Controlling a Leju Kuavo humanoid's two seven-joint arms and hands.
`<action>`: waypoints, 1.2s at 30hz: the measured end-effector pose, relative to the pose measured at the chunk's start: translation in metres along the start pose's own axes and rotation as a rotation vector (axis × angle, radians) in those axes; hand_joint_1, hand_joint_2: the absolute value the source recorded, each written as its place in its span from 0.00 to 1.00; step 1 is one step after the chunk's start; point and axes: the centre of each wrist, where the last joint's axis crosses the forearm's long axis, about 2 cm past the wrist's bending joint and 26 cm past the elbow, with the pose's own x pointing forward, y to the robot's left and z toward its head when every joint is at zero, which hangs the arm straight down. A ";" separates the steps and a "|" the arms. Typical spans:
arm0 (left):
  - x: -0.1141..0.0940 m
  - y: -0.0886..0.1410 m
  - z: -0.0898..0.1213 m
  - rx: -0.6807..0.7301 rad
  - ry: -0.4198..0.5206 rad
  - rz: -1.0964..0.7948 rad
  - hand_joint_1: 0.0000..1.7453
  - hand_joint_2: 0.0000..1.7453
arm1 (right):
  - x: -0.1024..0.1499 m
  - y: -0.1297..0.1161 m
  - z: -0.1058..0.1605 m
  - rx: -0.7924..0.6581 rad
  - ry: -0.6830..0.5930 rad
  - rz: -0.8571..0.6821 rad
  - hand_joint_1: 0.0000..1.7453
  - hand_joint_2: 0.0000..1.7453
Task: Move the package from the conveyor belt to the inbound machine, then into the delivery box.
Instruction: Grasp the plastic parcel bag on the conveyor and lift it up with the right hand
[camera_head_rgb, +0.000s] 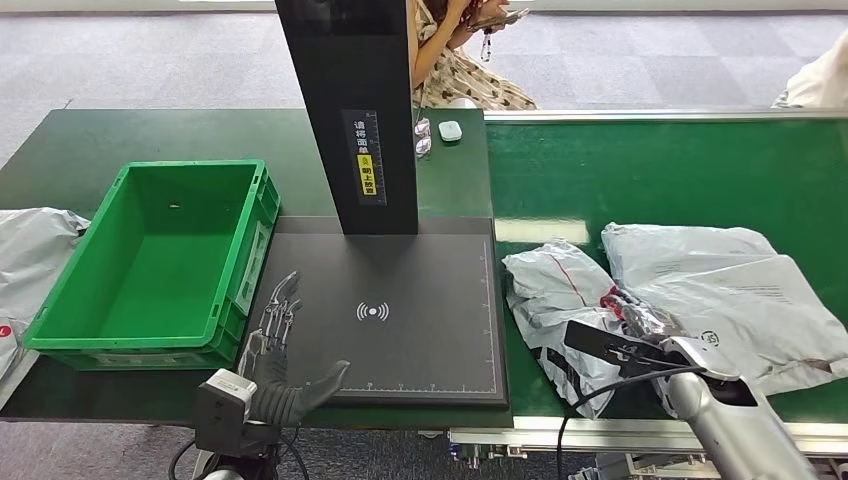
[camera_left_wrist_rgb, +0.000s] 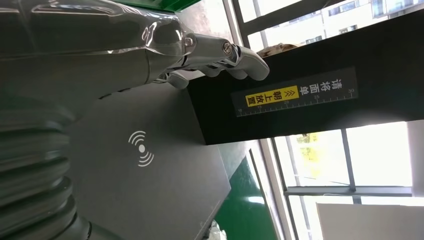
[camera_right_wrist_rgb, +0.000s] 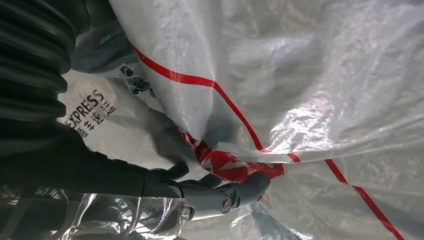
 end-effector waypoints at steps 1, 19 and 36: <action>0.000 0.000 0.000 0.000 0.000 0.000 0.00 1.00 | -0.001 0.002 0.001 0.007 -0.002 -0.001 0.25 1.00; 0.000 0.004 -0.004 -0.001 -0.006 -0.007 0.00 1.00 | 0.003 0.019 0.002 0.052 -0.067 0.017 1.00 1.00; -0.002 0.004 0.002 0.024 -0.024 -0.016 0.00 1.00 | 0.019 0.023 0.019 -0.232 -0.433 -0.995 1.00 1.00</action>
